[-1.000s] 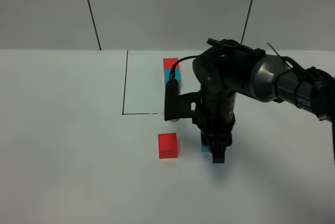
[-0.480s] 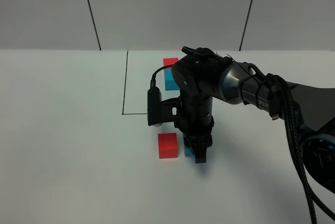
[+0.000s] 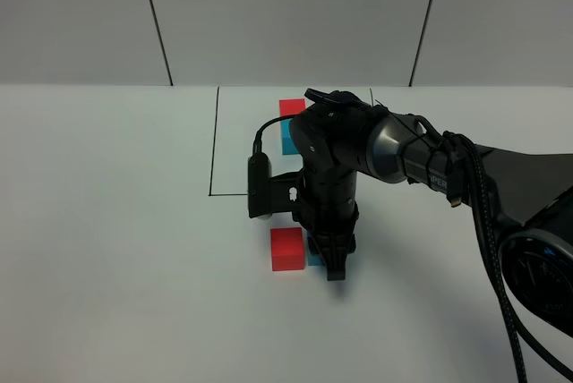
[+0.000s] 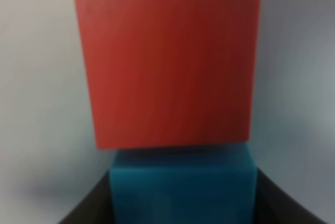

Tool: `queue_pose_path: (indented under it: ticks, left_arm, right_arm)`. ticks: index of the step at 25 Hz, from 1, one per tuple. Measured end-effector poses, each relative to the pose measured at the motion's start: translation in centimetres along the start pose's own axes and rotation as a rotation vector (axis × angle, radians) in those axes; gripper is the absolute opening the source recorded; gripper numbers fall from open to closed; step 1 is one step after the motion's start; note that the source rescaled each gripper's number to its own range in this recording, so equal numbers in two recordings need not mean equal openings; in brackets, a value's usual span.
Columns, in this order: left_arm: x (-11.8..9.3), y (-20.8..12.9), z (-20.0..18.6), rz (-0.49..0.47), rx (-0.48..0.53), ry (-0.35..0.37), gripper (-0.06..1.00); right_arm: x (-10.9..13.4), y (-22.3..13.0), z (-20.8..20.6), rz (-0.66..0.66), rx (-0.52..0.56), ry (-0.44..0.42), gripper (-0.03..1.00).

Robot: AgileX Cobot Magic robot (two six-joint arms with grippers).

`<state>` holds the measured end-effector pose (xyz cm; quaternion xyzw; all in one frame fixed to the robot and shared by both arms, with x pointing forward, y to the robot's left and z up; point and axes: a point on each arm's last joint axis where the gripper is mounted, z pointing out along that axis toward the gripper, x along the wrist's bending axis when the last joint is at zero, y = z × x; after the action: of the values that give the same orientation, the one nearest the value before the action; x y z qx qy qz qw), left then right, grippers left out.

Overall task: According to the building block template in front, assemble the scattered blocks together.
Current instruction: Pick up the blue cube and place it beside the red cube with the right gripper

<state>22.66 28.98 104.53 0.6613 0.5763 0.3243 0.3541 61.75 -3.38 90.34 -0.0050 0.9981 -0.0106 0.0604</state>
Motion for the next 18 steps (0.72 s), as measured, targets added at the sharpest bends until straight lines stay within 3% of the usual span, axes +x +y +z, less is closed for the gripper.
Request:
queue_pose_path:
  ticks: [18]
  left_arm:
    - [0.00,0.00,0.00,0.000,0.000,0.000,0.89]
  right_arm:
    - [0.23,0.12,0.04,0.009,-0.012,0.026,0.00]
